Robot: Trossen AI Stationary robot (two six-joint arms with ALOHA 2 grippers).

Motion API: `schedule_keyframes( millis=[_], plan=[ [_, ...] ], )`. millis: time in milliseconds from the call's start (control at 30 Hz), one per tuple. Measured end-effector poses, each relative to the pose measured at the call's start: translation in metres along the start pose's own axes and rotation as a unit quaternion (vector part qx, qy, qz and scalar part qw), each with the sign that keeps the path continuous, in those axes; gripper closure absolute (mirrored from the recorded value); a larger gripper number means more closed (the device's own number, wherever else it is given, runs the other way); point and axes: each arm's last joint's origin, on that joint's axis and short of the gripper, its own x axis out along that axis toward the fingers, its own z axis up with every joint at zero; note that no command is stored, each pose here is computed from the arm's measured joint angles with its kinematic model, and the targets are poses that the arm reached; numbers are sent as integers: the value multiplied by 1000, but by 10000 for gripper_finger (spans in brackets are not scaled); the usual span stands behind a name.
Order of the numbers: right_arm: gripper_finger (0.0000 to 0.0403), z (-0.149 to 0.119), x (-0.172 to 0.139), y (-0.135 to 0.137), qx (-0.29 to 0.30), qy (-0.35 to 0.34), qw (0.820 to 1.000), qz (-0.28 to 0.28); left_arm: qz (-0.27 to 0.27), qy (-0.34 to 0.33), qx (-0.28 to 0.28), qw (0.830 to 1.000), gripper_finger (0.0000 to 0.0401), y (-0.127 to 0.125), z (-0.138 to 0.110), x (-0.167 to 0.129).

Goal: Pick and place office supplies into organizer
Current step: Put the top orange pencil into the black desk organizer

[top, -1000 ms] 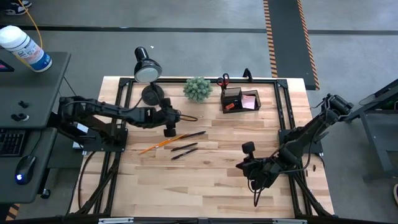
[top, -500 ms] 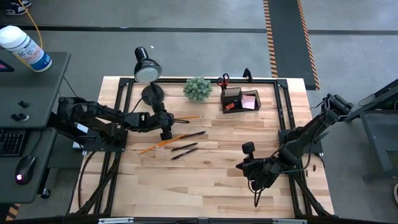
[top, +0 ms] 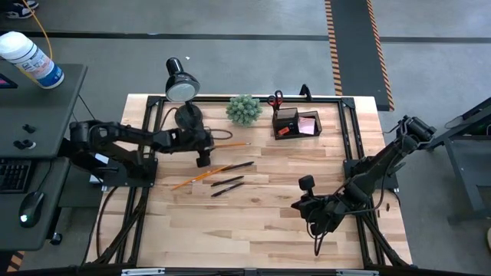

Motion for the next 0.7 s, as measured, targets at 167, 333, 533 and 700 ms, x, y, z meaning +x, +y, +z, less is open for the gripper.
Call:
schedule_keyframes(
  millis=[167,333,533,700],
  plan=[
    [401,0,0,0,1,1,1000,3,-17,28,-14,999,208,13,-10,2],
    [399,0,0,0,8,1,1000,4,-41,18,-25,999,209,15,-25,4],
    [400,0,0,0,7,1,1000,4,-41,-13,-33,999,248,10,-38,5],
    [400,0,0,0,6,1,1000,3,-41,-38,-33,998,298,9,-41,5]
  ],
)
